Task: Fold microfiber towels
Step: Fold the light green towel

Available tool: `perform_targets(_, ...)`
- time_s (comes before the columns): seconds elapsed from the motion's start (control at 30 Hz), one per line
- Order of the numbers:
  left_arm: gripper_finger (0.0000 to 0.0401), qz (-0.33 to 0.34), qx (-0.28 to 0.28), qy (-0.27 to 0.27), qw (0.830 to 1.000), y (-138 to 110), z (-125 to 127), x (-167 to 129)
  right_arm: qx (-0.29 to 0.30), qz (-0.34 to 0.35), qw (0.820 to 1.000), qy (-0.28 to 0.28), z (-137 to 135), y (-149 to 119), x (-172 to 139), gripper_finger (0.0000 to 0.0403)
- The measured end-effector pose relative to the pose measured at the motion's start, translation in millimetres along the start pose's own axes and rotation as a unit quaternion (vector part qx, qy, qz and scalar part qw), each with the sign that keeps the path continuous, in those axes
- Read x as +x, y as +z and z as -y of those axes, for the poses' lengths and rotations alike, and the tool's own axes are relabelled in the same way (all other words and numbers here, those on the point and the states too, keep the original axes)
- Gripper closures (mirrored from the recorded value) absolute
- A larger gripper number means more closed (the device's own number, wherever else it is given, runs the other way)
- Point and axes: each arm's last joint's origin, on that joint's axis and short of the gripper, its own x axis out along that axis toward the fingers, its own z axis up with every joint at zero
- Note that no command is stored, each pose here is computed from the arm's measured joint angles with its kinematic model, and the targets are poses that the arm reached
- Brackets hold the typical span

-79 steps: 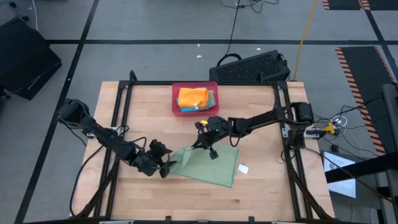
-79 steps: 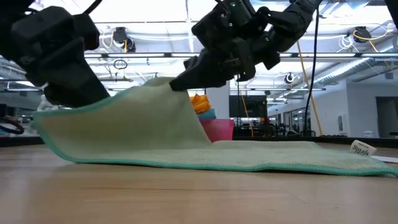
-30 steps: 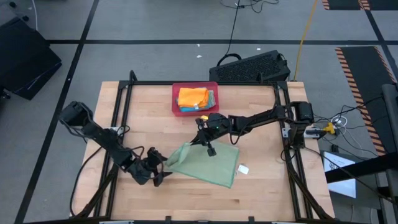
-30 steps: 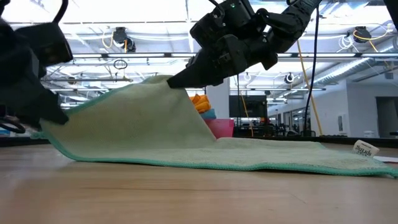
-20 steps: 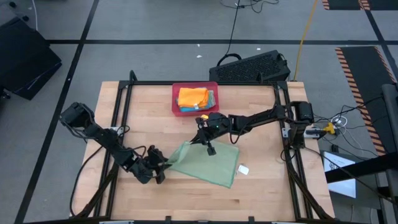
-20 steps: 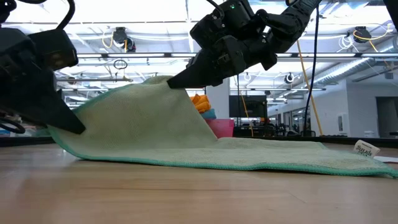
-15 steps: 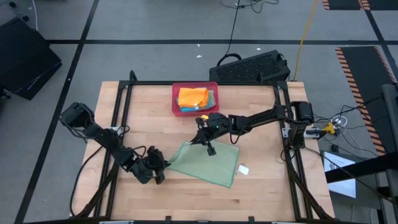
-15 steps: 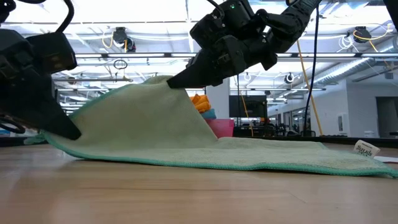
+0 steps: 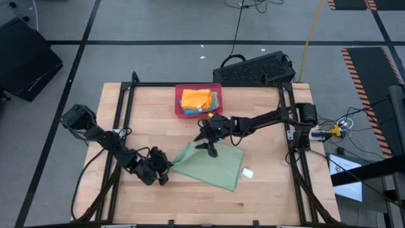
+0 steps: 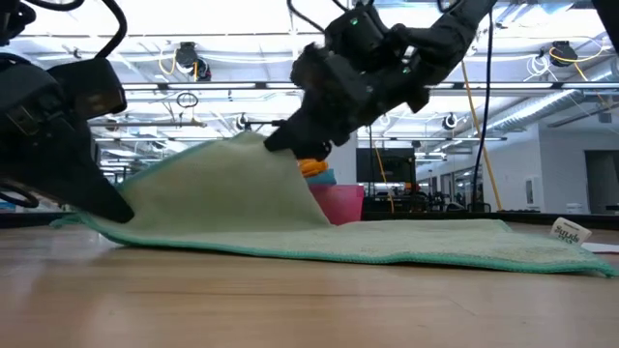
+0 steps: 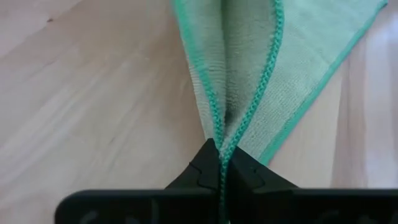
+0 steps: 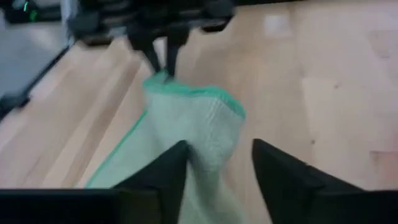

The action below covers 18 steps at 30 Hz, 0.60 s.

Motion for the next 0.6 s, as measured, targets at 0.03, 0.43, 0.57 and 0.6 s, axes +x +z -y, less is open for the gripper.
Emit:
perform_targets(0.03,0.0395,0.0,0.003,0.001,1.0,0.5,-0.4,0.4,0.014,0.005,1.0,0.001,4.2,0.8,1.4,0.0218)
perform_targets(0.43,0.0395,-0.015,0.008,0.004,1.0,0.2,-2.8,1.7,0.028,0.019,0.993,0.112,26.3,15.3,41.3,0.0262)
perform_targets(0.57,0.0395,-0.016,0.01,0.003,1.0,-0.3,-2.4,1.3,0.002,0.027,0.995,0.097,28.0,18.7,42.9,0.0365)
perform_targets(0.6,0.0393,-0.016,0.011,0.003,1.0,-0.3,-2.3,1.3,-0.002,0.027,0.995,0.097,28.0,18.6,43.0,0.0383)
